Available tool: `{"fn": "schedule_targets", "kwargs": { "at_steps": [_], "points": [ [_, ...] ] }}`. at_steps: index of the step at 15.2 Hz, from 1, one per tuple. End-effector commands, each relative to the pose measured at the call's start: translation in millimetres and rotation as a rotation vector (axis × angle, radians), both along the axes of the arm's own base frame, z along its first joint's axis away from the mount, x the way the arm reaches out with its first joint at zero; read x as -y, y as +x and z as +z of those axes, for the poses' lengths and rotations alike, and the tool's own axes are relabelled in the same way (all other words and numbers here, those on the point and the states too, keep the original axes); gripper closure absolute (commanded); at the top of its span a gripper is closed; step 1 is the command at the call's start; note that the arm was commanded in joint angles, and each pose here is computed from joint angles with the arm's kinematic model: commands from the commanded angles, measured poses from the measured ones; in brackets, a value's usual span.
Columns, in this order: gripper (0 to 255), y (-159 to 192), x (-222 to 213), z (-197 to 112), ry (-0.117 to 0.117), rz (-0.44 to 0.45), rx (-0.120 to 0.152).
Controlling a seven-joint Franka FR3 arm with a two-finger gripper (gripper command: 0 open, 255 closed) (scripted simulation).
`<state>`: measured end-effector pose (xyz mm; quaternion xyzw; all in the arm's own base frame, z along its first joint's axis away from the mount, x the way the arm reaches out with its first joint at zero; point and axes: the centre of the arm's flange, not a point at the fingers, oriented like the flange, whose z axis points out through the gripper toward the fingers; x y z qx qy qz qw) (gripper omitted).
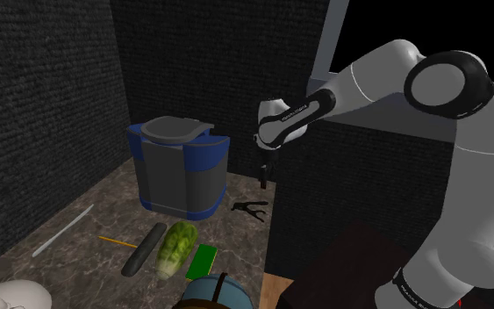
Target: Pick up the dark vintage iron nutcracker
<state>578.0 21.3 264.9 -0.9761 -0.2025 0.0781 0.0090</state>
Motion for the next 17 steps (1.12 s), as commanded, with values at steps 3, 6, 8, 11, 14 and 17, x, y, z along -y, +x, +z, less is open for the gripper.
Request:
{"fn": "schedule_targets", "kwargs": {
  "at_steps": [3,6,8,11,14,17],
  "points": [
    [0,30,-7,-46,0.002,0.052,-0.019],
    [0,52,-13,-81,0.004,0.091,-0.034],
    [0,66,-17,-104,0.005,0.117,-0.044],
    [0,86,-24,-139,0.006,0.156,-0.059],
    [0,91,-26,-159,0.006,0.166,-0.063],
    [0,91,-26,-175,0.006,0.166,-0.063]
  ]
}}
